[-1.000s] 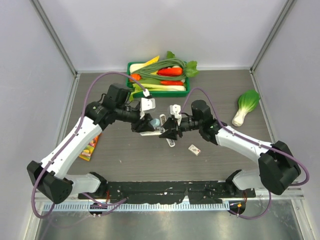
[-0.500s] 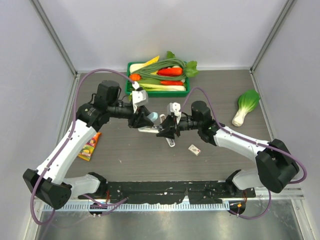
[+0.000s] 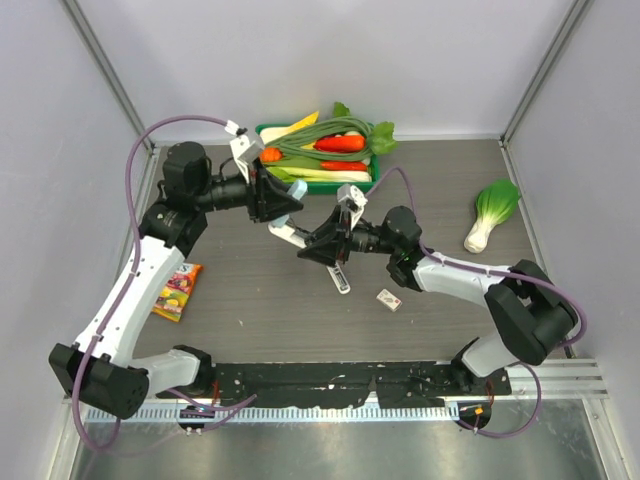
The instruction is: Load the staples into the stapler
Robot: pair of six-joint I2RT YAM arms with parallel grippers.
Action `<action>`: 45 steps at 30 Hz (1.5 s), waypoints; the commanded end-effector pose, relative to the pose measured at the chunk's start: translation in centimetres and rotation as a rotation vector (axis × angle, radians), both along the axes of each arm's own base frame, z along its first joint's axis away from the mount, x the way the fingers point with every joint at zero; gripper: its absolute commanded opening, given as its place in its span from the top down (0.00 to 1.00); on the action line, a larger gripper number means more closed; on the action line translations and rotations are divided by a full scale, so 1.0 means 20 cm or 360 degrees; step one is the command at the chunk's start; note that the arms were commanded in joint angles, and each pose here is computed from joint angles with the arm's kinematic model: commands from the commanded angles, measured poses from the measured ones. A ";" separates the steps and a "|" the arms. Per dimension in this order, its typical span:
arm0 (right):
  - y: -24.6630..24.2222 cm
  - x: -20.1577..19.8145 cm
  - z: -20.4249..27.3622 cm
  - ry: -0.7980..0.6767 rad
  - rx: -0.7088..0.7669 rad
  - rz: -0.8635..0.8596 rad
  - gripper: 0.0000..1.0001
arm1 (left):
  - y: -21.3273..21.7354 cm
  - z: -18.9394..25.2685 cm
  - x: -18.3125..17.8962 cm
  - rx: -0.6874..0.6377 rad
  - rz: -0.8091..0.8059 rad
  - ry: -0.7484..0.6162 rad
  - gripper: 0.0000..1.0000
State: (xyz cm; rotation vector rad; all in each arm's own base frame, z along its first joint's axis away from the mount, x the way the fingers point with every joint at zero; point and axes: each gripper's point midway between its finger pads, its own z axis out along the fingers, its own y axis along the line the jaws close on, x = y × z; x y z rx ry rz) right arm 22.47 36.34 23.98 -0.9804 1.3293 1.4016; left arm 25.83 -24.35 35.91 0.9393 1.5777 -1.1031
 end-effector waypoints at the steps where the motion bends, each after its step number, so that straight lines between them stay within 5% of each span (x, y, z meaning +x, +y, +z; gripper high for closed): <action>1: 0.02 0.03 0.16 0.0175 0.0258 -0.0072 0.64 | 0.06 0.35 0.10 -0.0315 0.0163 -0.0223 1.00; 9: 0.06 0.03 0.30 0.0311 0.0468 -0.0052 0.66 | 0.13 0.38 0.19 -0.0498 0.0297 -0.0126 1.00; 23: 0.23 -0.07 0.21 0.0333 0.0348 0.0096 0.65 | 0.20 0.39 0.26 -0.0567 0.0409 -0.0154 1.00; 32: 0.02 0.05 0.34 0.0043 0.0239 0.0066 0.43 | 0.13 0.28 0.09 -0.0394 0.0082 -0.0212 1.00; 45: -0.20 0.08 0.40 -0.0480 -0.0229 0.0009 0.39 | 0.07 -0.07 -0.18 0.0001 -0.0325 -0.0284 1.00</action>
